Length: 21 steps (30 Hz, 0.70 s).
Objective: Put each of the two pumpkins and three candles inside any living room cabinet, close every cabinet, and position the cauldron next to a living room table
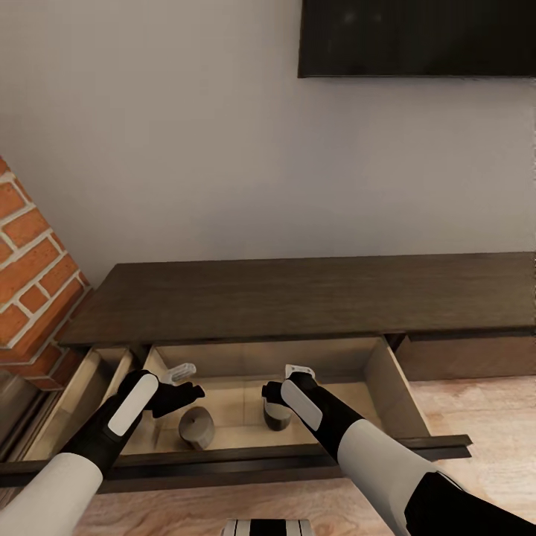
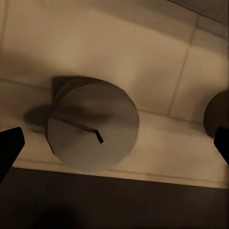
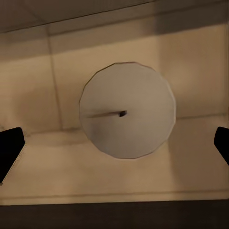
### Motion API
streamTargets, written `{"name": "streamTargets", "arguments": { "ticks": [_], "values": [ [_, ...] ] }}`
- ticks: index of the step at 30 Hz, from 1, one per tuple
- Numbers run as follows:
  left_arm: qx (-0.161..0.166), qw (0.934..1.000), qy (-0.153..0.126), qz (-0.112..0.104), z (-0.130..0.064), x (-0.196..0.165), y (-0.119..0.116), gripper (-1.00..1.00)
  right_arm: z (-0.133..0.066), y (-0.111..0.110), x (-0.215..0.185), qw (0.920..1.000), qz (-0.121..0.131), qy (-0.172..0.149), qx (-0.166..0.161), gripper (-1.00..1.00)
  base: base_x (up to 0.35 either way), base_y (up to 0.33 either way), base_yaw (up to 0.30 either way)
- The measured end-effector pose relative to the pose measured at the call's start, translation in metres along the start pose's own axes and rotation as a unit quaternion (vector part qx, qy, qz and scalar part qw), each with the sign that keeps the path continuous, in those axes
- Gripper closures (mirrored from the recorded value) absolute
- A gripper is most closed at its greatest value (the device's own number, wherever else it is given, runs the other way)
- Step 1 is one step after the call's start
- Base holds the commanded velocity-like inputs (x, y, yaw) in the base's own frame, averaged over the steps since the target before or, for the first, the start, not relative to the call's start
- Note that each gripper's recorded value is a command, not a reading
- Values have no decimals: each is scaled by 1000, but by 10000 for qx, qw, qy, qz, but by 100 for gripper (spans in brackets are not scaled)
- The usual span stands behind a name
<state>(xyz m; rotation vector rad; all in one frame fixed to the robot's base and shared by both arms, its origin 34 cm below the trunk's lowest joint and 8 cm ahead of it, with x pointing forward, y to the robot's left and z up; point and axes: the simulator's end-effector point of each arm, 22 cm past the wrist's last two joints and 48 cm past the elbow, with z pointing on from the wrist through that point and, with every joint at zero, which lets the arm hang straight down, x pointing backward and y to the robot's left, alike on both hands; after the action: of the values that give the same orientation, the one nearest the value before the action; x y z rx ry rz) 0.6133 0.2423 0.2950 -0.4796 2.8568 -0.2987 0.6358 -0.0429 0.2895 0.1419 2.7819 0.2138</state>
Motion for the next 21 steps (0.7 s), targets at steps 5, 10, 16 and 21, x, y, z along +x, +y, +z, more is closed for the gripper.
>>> {"name": "streamTargets", "arguments": {
  "ticks": [5,10,16,21],
  "values": [
    [29,9999,-95,16,-10,-6,-4,-100,-10,2,-8,9999,-12,-102,-15,-100,-1,0,0],
    [59,9998,-188,34,-20,-12,-7,-100,-20,6,-17,9998,-26,-214,-46,-100,0,0,0],
    [103,9995,-295,57,-31,-17,-13,-100,-33,10,-27,9993,-37,-359,-77,-100,-56,0,0],
    [134,9991,-389,75,-42,-23,-17,-100,-43,13,-35,9988,-43,-475,-94,-100,-99,0,0]
  ]
}}
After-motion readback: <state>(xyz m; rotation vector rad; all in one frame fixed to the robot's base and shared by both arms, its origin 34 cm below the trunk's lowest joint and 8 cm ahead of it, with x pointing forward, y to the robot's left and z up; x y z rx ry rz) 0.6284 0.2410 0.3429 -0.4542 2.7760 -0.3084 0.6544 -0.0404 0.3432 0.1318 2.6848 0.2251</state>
